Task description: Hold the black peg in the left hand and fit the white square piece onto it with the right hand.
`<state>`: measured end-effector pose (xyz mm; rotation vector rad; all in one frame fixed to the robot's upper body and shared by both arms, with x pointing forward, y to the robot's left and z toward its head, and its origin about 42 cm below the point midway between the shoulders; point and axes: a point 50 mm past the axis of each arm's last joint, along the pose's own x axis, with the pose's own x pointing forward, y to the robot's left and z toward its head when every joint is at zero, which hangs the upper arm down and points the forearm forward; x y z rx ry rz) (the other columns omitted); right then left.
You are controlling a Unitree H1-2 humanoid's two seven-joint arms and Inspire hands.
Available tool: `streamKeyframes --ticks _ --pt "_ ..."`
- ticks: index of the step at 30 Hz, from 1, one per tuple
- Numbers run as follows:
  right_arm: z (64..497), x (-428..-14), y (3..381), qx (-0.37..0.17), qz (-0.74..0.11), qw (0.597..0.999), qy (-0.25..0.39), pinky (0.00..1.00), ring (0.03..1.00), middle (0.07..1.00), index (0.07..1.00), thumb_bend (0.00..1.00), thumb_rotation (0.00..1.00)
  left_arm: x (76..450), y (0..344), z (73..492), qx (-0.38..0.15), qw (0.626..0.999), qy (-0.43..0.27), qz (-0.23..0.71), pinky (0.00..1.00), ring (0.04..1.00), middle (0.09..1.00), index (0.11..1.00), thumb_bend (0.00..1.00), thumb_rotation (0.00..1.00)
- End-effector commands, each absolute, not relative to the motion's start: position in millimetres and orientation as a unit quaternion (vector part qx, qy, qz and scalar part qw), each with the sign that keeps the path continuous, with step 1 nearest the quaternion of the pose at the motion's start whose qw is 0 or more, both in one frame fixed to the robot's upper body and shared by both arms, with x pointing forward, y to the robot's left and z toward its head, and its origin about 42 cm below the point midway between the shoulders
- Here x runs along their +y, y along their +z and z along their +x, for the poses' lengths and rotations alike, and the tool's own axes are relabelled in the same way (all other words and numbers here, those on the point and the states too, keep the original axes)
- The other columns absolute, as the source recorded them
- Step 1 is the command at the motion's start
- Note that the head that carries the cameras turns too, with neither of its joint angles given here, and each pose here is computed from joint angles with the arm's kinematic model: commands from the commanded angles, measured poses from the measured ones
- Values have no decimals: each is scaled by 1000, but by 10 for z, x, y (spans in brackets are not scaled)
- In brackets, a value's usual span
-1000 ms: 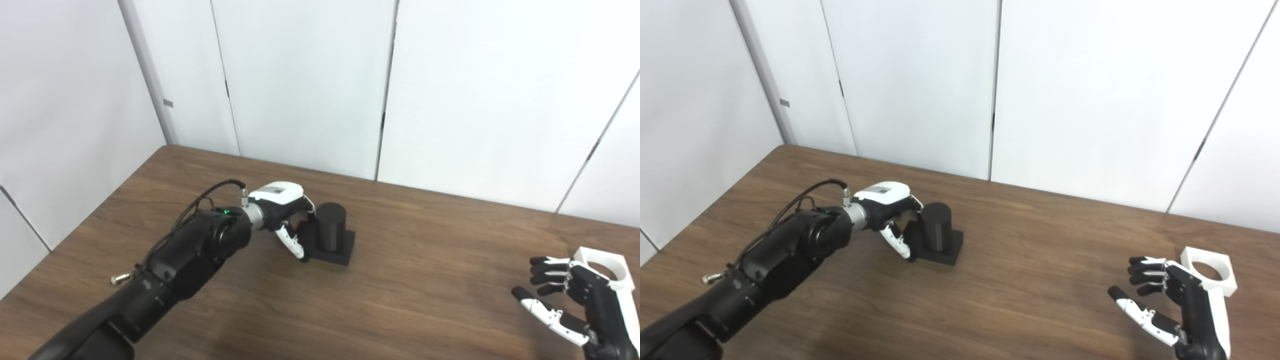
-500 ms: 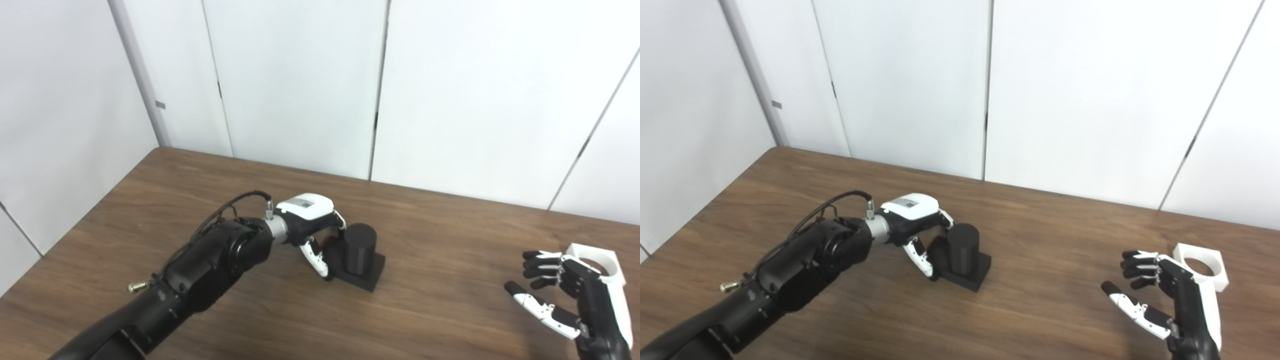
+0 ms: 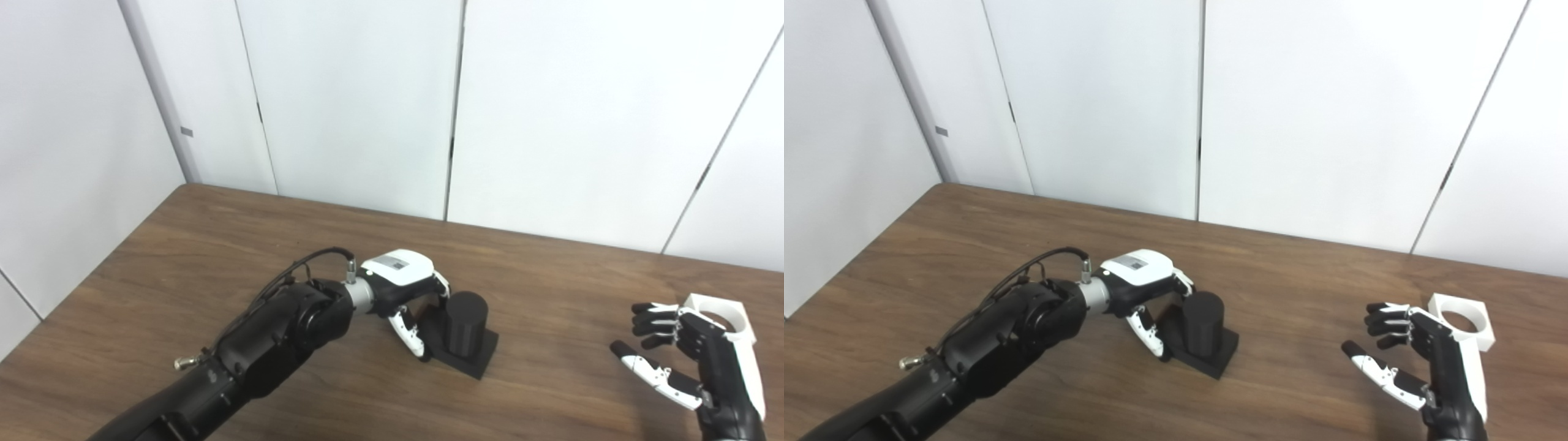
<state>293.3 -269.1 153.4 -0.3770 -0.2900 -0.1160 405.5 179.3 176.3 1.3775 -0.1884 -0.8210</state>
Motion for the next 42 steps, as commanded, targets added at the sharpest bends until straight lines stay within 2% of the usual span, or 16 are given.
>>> streamKeyframes --ticks 1,11,19,23,27,32,35,39,40,42 --pt "2995 -2640 1739 -190 -182 963 -57 450 544 646 495 494 124 1658 1293 3764 -53 643 -442 623 784 916 858 483 524 57" --pt "3027 -2583 1831 -202 -181 961 -50 450 559 651 496 497 128 1885 1319 3794 -54 627 -440 641 764 909 862 483 524 55" --pt "3234 -2819 2276 -232 -273 932 -55 436 563 656 496 498 135 2054 1287 3788 -64 621 -434 649 753 906 863 485 523 53" --pt "3372 -3026 2646 -214 -371 901 -71 439 568 664 497 498 139 2099 1263 3783 -69 619 -436 649 738 902 863 485 523 54" --pt "3527 -3200 2913 -215 -418 878 -93 431 547 656 496 502 137 2148 1237 3784 -64 620 -437 649 738 907 865 485 523 53" --pt "3729 -3348 3101 -206 -457 859 -102 476 605 685 496 501 133 2248 1208 3782 -64 620 -437 649 739 905 861 486 522 53" --pt "3851 -3431 3161 -181 -473 859 -76 497 611 690 496 503 133 2310 1189 3780 -71 620 -434 649 728 895 855 486 522 53" --pt "3972 -3536 3217 -150 -499 854 4 577 686 764 497 505 135 2365 1184 3784 -76 622 -432 649 715 882 847 486 522 53" --pt "3993 -3555 3229 -143 -509 849 17 599 706 776 612 558 122 2371 1187 3784 -77 622 -432 649 715 883 845 486 522 53" --pt "4044 -3555 3247 -122 -545 829 20 615 727 791 712 611 133 2385 1192 3790 -77 622 -432 649 722 883 845 486 522 53"
